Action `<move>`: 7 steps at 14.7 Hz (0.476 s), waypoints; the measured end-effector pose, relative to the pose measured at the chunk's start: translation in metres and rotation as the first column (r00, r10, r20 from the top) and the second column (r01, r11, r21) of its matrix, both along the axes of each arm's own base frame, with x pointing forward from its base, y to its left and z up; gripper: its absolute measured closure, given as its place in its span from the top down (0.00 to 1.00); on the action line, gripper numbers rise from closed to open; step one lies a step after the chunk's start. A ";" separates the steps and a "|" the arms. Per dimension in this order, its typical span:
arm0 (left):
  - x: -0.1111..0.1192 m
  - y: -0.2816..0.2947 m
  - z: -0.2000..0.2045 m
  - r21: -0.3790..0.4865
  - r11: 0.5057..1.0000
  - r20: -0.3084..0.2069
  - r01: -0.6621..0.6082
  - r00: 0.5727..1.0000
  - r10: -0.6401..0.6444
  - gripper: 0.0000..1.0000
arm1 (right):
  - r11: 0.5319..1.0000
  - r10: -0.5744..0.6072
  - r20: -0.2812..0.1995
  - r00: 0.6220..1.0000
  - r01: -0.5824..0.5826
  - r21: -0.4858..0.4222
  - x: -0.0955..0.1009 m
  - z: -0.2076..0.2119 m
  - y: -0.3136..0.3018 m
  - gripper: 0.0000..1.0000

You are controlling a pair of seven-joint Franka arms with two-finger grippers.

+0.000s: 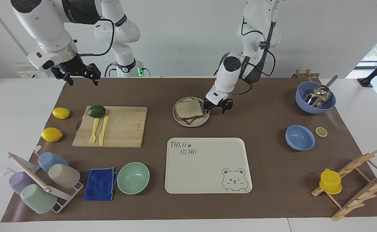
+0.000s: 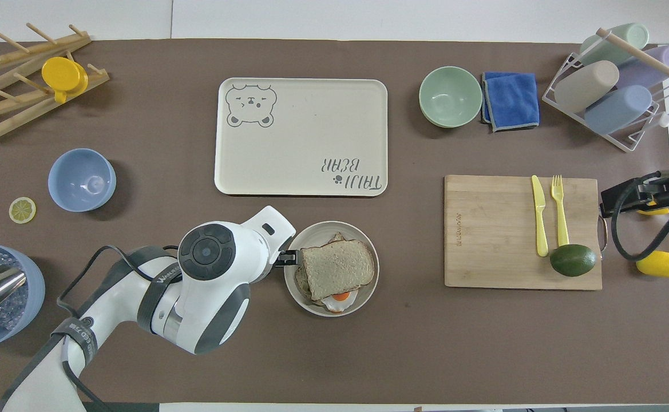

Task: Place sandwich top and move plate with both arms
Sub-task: 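Retract the right gripper while the left gripper reaches the plate rim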

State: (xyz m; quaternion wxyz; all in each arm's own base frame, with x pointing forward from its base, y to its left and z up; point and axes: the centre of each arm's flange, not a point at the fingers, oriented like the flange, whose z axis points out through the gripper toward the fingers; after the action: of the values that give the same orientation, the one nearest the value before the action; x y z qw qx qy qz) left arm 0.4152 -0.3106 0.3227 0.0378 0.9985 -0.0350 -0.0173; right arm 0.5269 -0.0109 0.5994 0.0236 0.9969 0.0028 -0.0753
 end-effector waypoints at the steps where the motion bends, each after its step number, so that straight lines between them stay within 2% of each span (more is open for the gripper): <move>1: -0.001 -0.001 -0.001 0.001 1.000 -0.001 0.003 1.000 -0.003 0.87 | 1.000 -0.003 0.000 1.000 0.003 -0.001 0.002 0.000 -0.001 1.00; 3: -0.005 -0.003 -0.003 0.001 1.000 -0.009 0.005 1.000 -0.005 0.78 | 1.000 -0.006 0.000 1.000 0.006 -0.001 0.004 -0.001 -0.003 1.00; 7: -0.012 -0.009 -0.005 -0.015 1.000 -0.029 -0.006 1.000 0.005 0.72 | 1.000 -0.025 0.000 1.000 0.025 0.012 0.004 -0.002 -0.012 1.00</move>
State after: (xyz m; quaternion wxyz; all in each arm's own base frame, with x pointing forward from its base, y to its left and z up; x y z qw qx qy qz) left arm 0.4031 -0.3193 0.3172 0.0461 0.9979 -0.0318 -0.0313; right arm 0.5313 -0.0225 0.5976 0.0167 0.9969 -0.0095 -0.0757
